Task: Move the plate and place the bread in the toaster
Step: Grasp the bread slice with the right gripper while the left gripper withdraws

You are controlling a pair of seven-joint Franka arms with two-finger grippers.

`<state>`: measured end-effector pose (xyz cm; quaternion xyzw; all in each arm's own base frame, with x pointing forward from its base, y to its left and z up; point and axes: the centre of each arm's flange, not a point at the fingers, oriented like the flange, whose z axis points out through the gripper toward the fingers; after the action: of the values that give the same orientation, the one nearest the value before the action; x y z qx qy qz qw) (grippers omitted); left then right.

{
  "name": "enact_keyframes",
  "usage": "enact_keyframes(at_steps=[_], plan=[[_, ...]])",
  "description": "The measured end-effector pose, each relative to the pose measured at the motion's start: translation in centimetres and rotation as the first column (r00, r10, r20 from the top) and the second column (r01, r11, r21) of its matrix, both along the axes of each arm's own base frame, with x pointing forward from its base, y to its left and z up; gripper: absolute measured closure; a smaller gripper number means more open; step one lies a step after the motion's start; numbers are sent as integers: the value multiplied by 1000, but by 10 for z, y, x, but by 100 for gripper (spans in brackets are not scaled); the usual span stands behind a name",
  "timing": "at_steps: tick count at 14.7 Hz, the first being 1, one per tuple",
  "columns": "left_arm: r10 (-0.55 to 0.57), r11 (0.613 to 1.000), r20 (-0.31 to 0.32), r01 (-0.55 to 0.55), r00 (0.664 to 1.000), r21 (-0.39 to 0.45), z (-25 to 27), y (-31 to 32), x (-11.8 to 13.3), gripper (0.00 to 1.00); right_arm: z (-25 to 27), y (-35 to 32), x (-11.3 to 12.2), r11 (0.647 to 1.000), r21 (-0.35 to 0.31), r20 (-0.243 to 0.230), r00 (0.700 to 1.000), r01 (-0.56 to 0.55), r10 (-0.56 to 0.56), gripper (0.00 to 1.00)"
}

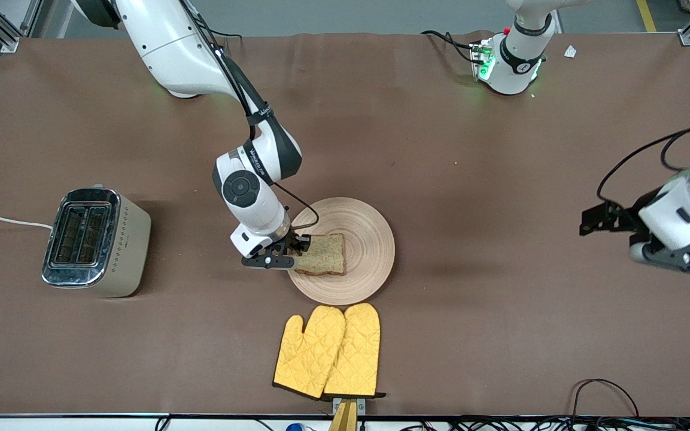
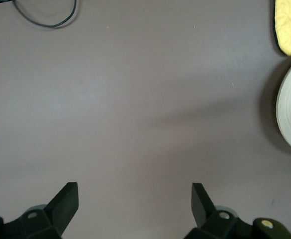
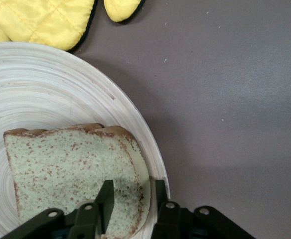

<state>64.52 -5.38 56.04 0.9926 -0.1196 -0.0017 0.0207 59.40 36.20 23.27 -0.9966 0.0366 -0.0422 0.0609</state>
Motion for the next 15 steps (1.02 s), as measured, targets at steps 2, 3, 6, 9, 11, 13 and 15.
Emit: enact_keyframes(at_steps=[2,3,6,9,11,13,15], plan=[[3,1000,13,-4,1000,23,33,1,-20,0,0,0,0,1000,2,5,1000,1,-1,62],[17,999,17,-17,1000,36,47,8,-28,0,0,0,1,1000,6,13,1000,2,-2,63],[67,996,25,-69,997,62,72,33,-48,0,-4,0,2,1000,8,21,1000,7,-7,64],[68,995,29,-70,997,66,77,30,-57,0,-9,0,2,1000,8,22,1000,8,-8,66],[62,996,40,-64,997,68,85,24,-65,0,-9,1,2,1000,8,23,1000,9,-9,78],[63,995,45,-66,997,73,93,23,-78,0,-9,1,2,1000,8,22,1000,8,-8,84],[78,994,42,-81,996,77,96,19,-92,0,-8,2,2,1000,9,23,1000,7,-7,96]])
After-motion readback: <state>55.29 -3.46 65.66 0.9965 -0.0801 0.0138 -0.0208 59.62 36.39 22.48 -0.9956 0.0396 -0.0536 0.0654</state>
